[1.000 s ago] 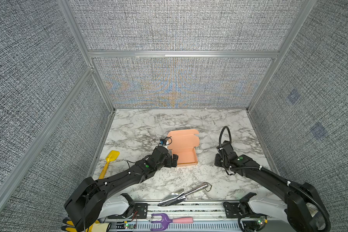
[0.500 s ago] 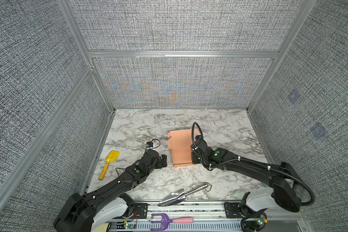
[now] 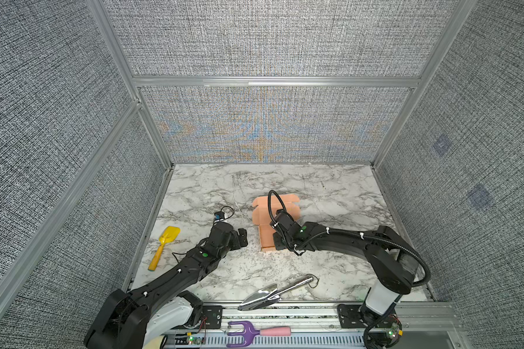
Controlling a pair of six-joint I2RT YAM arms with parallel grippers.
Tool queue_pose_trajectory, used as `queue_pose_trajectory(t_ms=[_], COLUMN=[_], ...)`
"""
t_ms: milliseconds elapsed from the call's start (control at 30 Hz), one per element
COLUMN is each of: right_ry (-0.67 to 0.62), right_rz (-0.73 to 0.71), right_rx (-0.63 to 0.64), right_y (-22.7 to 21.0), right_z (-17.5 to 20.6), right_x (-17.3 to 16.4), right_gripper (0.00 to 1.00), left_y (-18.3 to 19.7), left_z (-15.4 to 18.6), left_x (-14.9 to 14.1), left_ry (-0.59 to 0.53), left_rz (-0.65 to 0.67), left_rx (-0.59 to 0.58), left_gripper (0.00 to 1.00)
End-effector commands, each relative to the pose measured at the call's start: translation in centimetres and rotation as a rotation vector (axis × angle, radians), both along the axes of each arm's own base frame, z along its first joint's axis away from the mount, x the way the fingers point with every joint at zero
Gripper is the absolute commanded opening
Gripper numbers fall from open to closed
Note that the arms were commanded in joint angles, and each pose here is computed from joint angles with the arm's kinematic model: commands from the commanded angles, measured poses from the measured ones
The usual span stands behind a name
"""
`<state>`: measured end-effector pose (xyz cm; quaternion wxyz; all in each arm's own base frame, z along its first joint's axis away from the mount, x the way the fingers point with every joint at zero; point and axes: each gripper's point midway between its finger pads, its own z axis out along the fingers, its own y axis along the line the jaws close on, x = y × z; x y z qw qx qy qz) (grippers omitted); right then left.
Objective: Assemble paper box
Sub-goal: Place the product in the paper box.
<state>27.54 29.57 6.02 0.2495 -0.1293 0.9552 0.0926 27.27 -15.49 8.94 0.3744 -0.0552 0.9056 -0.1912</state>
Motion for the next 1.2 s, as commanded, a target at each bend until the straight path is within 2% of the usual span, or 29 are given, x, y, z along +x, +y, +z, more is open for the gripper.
queue_pose_trajectory(t_ms=[0,200,367,567,800,1067,1167], right_ry=[-0.068,-0.177,-0.185,-0.225,-0.276,-0.385,-0.389], right_rz=[-0.008,-0.097,-0.087,0.073,0.136,0.167,0.19], right_rx=[0.027,0.119,0.205,0.281,0.323,0.357,0.366], right_y=[-0.7,-6.4,-9.2,-8.1,-7.6,-7.3,-6.9], right_z=[3.0,8.5,8.0,7.9,5.7,6.2,6.2], right_x=[0.7,2.7,4.4,5.4,6.6,8.4,8.6], right_gripper=[0.54,0.58,0.61,0.61,0.61,0.61,0.58], left_y=[-1.0,-2.7,-4.7,-6.8,-7.7,-7.4,-7.2], left_z=[1.1,2.6,5.1,5.8,5.6,3.9,3.5], left_x=[1.0,2.4,4.1,5.5,5.1,5.7,5.7], left_ry=[-0.037,-0.071,-0.159,-0.216,-0.255,-0.223,-0.213], left_rz=[-0.031,-0.094,-0.186,-0.288,-0.356,-0.339,-0.332], left_rx=[-0.029,-0.069,-0.08,-0.067,-0.079,-0.032,-0.025], left_gripper=[0.96,0.95,0.92,0.85,0.77,0.7,0.64])
